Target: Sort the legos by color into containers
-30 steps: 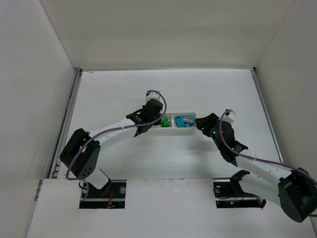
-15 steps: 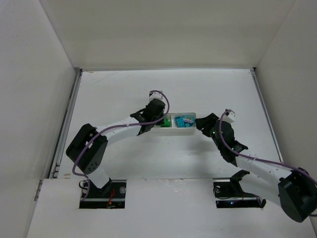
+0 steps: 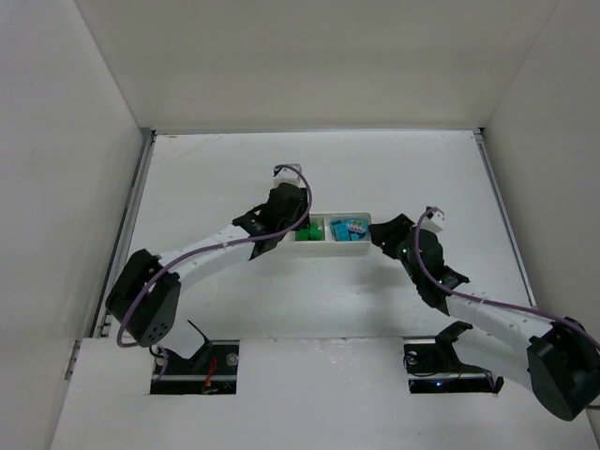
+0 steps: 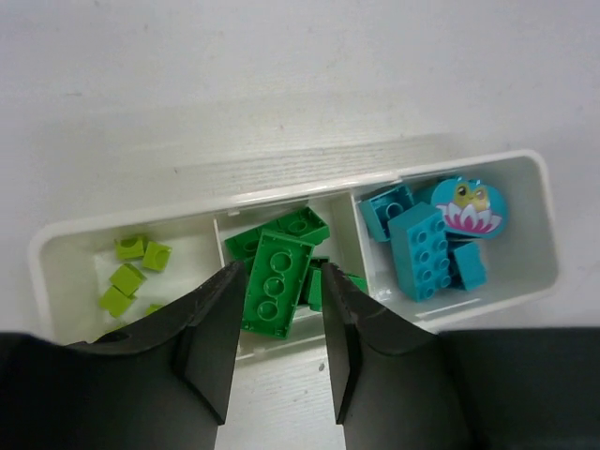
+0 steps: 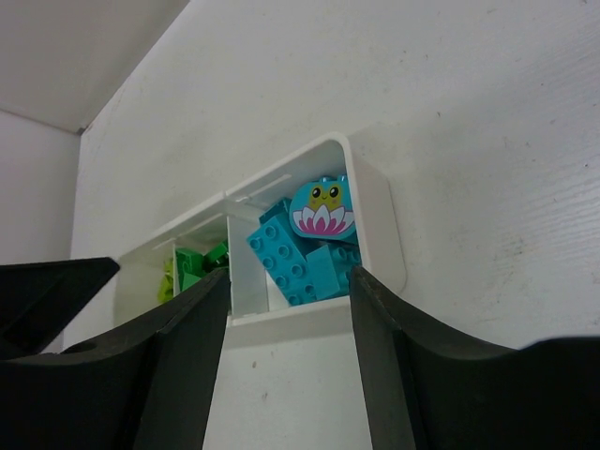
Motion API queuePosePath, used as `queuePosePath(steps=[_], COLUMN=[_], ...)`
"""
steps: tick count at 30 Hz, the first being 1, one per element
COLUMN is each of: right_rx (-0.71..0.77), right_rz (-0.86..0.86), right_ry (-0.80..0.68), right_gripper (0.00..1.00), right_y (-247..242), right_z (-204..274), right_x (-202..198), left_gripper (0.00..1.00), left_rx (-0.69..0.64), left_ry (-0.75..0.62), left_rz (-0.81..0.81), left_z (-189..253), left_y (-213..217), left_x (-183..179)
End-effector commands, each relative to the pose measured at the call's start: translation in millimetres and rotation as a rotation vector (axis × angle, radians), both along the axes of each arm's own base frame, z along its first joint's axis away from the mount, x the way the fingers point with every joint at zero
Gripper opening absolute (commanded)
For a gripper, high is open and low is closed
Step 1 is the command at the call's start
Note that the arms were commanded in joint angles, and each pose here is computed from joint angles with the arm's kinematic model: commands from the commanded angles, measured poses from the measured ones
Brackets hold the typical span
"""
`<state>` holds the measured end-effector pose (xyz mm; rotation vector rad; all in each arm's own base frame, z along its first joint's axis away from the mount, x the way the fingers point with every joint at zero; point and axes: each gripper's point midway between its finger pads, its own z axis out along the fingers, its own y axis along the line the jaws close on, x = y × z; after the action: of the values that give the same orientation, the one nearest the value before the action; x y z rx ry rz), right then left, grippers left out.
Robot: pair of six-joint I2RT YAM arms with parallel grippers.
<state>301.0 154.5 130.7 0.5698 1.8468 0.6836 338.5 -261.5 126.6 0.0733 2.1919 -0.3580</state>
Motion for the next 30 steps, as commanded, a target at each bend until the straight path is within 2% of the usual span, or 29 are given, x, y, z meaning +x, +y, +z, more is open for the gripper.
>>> queuePosePath(steps=[1, 4, 7, 8, 9, 14, 20, 25, 30], right_rx=[0.053, 0.059, 0.065, 0.067, 0.069, 0.074, 0.074, 0.074, 0.080], right_rz=[0.009, 0.006, 0.003, 0.002, -0.003, -0.033, -0.102, -0.156, -0.221], right_ry=[-0.078, -0.088, -0.099, -0.104, -0.109, -0.125, -0.141, -0.153, -0.158], right_gripper=[0.58, 0.52, 0.44, 0.44, 0.44, 0.51, 0.61, 0.62, 0.66], right_y=[6, 4, 2, 2, 0, -10, -32, -50, -70], right_z=[25, 28, 30, 31, 33, 35, 36, 36, 33], right_x=[4, 3, 0, -1, -1, -2, -2, -3, -4], left_gripper=[0.39, 0.48, 0.65, 0.77, 1.00, 1.00, 1.00, 1.00, 1.00], left_rx=[-0.090, -0.129, -0.178, -0.195, -0.215, -0.264, -0.287, -0.310, -0.309], left_ry=[-0.125, -0.170, -0.196, -0.198, -0.198, -0.143, -0.016, 0.090, 0.080], left_rz=[0.076, 0.161, 0.294, 0.339, 0.390, 0.637, 0.846, 0.915, 0.895], left_z=[53, 68, 70, 67, 63, 26, -30, -59, -56], left_y=[23, 56, 99, 113, 128, 197, 248, 262, 260], left_x=[2, -3, -9, -11, -14, -36, -64, -73, -72])
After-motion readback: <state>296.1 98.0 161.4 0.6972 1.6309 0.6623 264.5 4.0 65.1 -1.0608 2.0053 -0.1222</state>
